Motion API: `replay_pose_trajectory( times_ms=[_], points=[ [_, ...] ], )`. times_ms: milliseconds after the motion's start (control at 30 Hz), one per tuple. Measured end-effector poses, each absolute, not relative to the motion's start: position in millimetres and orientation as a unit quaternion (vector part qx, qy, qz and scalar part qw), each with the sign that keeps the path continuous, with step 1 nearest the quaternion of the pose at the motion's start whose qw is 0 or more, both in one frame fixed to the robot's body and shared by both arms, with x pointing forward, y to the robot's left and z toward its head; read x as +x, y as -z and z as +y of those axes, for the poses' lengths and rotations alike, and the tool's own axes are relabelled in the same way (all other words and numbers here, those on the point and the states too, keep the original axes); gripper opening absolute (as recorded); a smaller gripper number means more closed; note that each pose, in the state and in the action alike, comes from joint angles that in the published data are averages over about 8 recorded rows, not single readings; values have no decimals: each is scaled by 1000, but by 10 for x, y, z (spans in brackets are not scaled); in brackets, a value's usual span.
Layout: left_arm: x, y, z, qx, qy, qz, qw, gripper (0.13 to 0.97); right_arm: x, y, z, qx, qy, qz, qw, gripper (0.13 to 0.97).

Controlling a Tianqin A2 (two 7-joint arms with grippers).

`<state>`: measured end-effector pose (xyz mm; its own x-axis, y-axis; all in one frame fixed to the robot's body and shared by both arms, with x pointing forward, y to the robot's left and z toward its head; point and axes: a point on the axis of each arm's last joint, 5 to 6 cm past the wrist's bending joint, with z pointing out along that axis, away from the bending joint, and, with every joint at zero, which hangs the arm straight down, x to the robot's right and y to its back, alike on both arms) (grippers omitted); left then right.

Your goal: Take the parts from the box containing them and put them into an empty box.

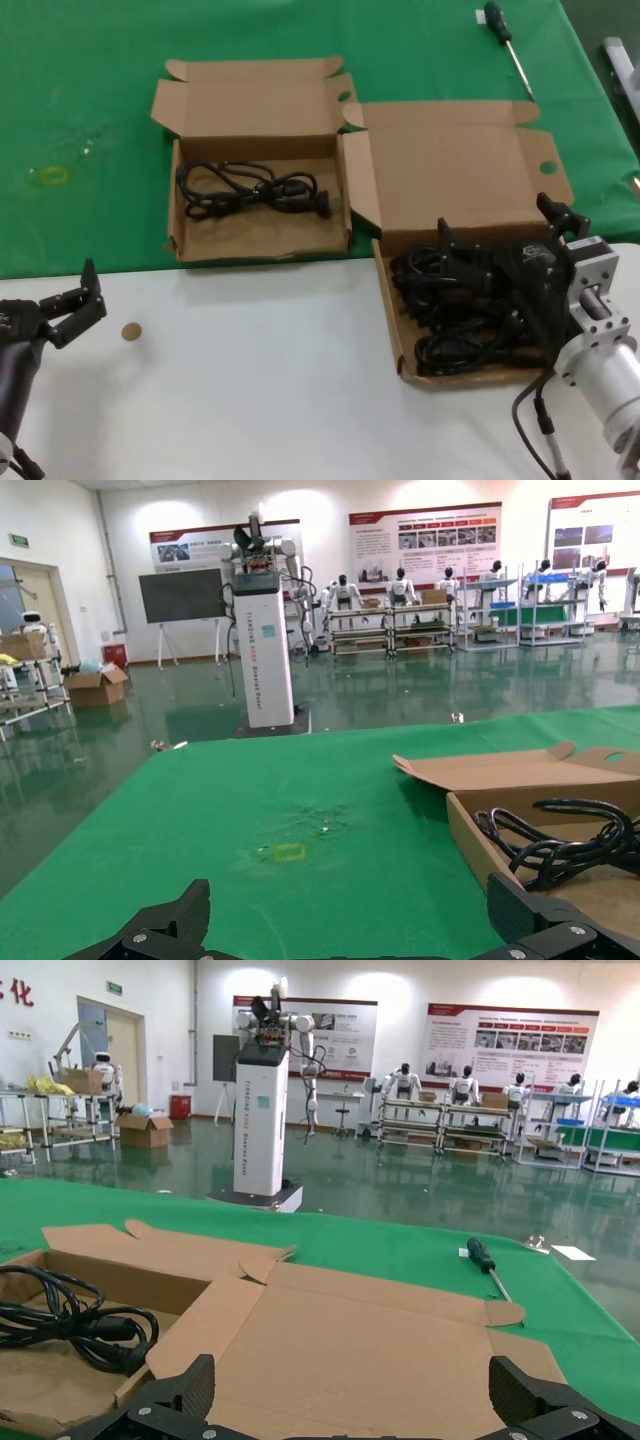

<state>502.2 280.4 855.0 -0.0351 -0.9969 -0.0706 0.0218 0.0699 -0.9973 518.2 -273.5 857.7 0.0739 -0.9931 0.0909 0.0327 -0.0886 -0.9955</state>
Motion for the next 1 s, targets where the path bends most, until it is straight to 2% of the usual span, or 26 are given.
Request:
replay_pose_trajectory(
  times_ms=[1000],
  points=[
    [5022, -8550, 2804, -468, 496, 521, 513, 966, 5182, -8577, -2735, -533, 510, 450, 503, 966]
  ],
)
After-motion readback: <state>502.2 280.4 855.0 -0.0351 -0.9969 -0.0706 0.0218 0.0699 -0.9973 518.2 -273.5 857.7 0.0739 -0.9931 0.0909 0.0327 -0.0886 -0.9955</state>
